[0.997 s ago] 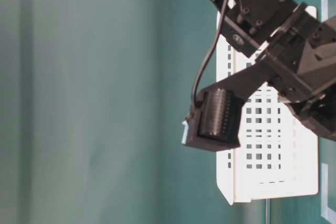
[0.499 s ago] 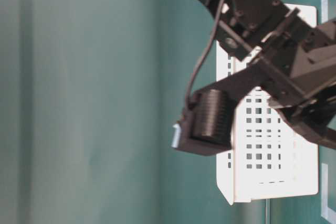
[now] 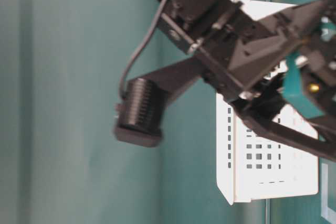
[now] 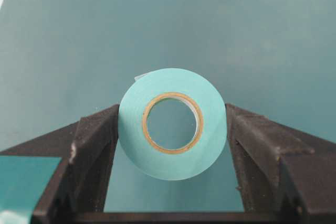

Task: Put the tape into the white basket.
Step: 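Close the right gripper on the tape roll and lift it, then carry the tape roll with the right gripper over the white basket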

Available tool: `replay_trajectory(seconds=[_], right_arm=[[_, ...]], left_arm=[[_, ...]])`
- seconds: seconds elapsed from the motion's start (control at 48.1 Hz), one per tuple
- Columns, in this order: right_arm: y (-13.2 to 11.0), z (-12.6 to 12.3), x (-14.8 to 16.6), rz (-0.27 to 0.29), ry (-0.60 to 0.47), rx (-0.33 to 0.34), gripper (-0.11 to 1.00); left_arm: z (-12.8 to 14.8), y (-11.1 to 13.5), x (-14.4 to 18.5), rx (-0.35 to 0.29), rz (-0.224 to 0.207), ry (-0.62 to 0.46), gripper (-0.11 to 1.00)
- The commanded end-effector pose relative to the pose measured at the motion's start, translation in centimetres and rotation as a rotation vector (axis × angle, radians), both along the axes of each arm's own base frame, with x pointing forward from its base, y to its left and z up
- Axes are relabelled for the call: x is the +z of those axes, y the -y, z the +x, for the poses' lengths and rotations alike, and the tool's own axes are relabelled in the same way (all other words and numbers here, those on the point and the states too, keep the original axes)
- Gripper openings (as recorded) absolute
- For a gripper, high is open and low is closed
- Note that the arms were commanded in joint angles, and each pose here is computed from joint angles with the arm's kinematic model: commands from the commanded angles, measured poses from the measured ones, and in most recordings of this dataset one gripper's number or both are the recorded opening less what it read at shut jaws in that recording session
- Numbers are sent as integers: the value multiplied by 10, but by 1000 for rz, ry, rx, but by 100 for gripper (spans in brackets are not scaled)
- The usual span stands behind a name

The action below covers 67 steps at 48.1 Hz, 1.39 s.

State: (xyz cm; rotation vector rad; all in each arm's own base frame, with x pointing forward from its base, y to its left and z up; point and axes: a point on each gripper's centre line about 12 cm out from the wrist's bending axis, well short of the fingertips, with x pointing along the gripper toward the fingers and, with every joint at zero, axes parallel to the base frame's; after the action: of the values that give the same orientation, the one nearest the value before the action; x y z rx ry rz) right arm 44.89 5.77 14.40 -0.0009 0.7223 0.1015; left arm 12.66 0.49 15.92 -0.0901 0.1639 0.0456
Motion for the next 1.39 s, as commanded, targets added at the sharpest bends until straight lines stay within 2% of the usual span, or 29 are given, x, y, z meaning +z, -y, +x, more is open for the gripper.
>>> replay_trajectory(seconds=[0.0, 0.395, 0.893, 1.143, 1.371], right_arm=[[-1, 1, 33, 5, 64, 2, 68], [3, -14, 71, -27, 74, 13, 68], [9, -24, 91, -48, 76, 7, 68], [31, -29, 105, -49, 95, -45, 68], [61, -35, 118, -51, 124, -118, 68]], left_arm=[[1, 0, 4, 3, 2, 12, -11], [1, 0, 5, 3, 2, 14, -11], [1, 0, 4, 3, 2, 12, -11], [1, 0, 4, 3, 1, 12, -11], [1, 0, 4, 0, 1, 14, -11]])
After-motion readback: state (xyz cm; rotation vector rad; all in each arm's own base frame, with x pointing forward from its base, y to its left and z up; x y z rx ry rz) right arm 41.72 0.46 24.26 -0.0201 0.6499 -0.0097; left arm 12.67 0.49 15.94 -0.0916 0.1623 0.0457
